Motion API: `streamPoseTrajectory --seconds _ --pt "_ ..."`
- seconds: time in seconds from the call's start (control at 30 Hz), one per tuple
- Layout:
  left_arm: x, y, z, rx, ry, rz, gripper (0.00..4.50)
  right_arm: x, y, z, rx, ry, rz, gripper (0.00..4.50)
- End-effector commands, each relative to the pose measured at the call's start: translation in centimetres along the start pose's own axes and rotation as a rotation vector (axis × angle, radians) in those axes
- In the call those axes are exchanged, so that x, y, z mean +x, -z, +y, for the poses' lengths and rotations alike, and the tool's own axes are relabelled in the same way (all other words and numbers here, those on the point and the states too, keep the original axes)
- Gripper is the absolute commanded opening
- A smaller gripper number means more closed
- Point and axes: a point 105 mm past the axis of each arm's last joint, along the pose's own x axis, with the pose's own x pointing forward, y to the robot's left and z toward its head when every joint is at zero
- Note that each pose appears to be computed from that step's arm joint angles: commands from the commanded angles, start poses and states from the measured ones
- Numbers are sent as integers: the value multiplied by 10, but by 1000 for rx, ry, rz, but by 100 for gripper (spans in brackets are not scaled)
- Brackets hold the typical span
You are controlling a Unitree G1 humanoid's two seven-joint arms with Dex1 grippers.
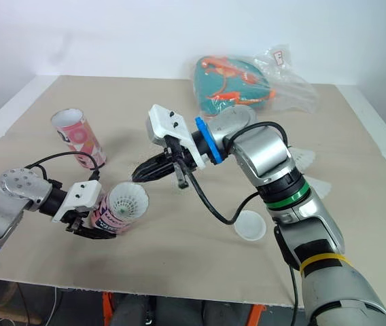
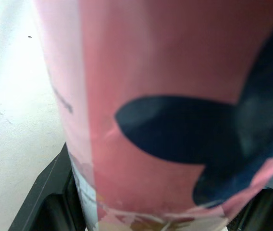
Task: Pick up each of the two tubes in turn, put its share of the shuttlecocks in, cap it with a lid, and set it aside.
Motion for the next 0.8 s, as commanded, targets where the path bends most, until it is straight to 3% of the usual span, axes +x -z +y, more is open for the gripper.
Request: streamPoseTrajectory --seconds 0.03,0.3,0.57,0.8 --pt "10 15 -4 -60 5 36 297 -3 -14 8 -48 -62 -11 4" --pt "8 14 -1 -79 -5 19 297 8 -2 23 103 -167 51 4" --pt "5 13 0 -88 -14 14 297 41 2 -10 295 -34 119 4" --pt "0 13 2 -101 -34 14 297 60 2 -5 424 -61 181 4"
